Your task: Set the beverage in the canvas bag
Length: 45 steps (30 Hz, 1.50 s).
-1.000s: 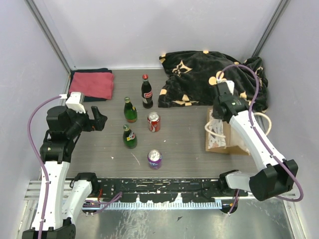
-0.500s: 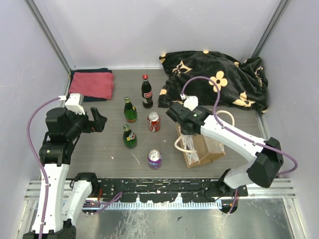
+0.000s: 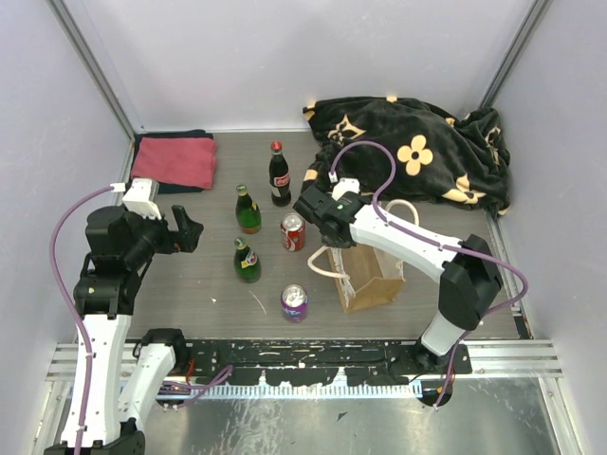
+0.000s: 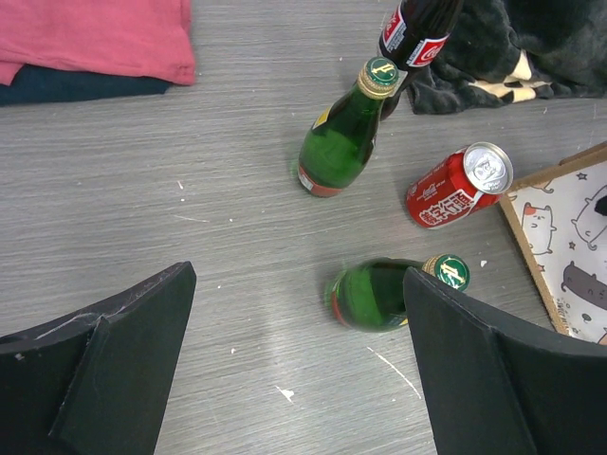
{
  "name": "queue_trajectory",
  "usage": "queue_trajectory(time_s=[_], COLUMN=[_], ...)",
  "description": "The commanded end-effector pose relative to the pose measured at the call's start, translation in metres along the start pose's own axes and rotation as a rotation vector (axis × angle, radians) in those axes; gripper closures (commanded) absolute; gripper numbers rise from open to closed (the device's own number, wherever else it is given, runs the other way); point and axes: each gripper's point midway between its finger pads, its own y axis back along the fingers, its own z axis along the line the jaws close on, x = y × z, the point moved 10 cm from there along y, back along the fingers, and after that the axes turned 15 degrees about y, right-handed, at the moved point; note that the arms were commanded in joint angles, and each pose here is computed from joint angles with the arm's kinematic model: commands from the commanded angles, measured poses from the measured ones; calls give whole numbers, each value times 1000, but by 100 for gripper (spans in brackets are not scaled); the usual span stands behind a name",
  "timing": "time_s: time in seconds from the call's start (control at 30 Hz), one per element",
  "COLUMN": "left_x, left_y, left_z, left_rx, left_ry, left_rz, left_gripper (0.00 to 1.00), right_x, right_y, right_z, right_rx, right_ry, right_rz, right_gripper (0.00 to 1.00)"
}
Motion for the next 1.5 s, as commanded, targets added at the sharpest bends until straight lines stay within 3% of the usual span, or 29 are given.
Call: queue_trajectory(time_s=[0.0, 0.17, 0.2, 0.33, 0.43, 0.5, 0.73, 0.83, 1.03, 1.27, 1.47], left_x=[2, 3, 3, 4, 7, 8, 9, 8, 11, 16, 15], left_y=[3, 4, 4, 6, 5, 4, -3, -3, -4, -4, -7], left_z=[0, 0, 0, 1, 1, 1, 2, 1, 2, 3, 2], left_rx=[9, 7, 8, 7, 13, 20, 20, 21, 21, 22, 22], left_ry=[-7, -11, -13, -20, -19, -14, 23, 27, 34, 45, 76], left_rz=[4, 4, 3, 5, 11, 20, 45, 46, 56, 67, 74], left_gripper=[2, 2, 2, 2, 2, 2, 2, 2, 2, 2, 2], right_x=[-17, -18, -20, -29, -39, -46, -62, -58, -33, -7, 7], right_y=[-3, -13, -13, -5, 17, 33, 87, 94, 74, 41, 12], right_z=[13, 23, 24, 24, 17, 7, -39, -63, -101, -136, -139], right_rx=[-10, -13, -11, -13, -38, -48, -23, 18, 57, 78, 63], right_ry=[-158, -236, -232, -180, -159, -158, -144, -76, 77, 127, 136], right_rz=[-61, -58, -58, -67, -124, -170, -311, -297, -188, -121, -87], right_gripper=[99, 99, 95, 50, 27, 20, 19, 20, 20, 20, 21])
